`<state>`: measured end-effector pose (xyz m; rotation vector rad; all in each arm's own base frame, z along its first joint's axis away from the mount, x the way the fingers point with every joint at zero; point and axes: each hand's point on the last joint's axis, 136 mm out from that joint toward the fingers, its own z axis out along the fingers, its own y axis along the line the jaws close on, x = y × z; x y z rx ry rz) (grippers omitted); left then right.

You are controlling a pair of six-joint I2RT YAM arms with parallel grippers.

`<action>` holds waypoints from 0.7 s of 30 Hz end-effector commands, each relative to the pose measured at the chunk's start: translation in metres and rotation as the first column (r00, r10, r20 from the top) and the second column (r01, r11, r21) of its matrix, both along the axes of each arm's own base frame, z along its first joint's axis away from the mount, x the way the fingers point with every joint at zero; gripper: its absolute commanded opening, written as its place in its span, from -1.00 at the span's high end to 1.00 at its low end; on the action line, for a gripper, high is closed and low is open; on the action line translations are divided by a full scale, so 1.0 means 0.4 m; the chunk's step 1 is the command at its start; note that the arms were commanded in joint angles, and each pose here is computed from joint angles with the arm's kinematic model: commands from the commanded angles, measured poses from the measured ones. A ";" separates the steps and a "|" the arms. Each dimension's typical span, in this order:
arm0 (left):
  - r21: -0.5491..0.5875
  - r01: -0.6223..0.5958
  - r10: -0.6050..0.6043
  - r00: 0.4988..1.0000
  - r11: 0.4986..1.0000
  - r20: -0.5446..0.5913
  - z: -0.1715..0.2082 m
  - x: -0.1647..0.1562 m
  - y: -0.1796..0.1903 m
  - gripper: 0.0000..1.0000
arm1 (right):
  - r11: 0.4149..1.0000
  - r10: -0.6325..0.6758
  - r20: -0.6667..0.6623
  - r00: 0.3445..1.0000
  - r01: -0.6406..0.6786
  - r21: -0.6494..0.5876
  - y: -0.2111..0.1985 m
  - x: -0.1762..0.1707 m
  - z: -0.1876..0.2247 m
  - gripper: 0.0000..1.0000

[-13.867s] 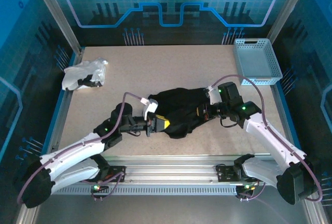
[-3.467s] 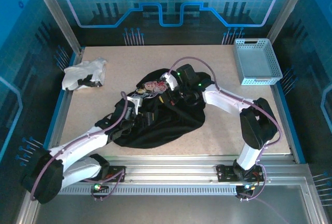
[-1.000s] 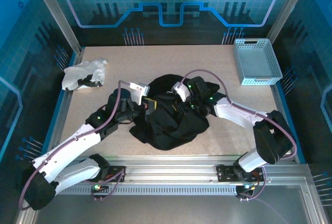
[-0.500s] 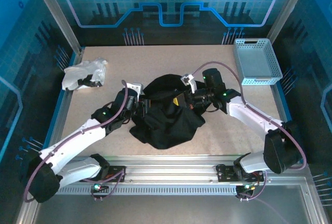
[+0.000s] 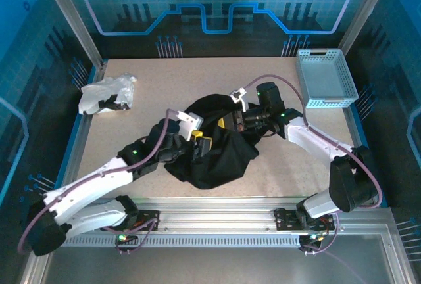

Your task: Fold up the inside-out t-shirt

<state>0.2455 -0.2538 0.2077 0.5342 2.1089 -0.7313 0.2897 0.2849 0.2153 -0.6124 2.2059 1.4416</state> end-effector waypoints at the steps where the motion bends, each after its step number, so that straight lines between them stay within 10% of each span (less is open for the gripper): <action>1: -0.006 0.053 -0.052 0.998 0.999 0.034 0.008 0.026 -0.048 0.05 | 0.999 0.008 0.006 1.000 -0.008 0.047 -0.001 0.015 0.042 1.00; 21: -0.086 0.065 -0.066 0.998 0.994 -0.009 -0.007 0.096 -0.091 1.00 | 0.998 -0.051 0.004 0.999 0.051 -0.023 -0.024 0.033 0.016 0.97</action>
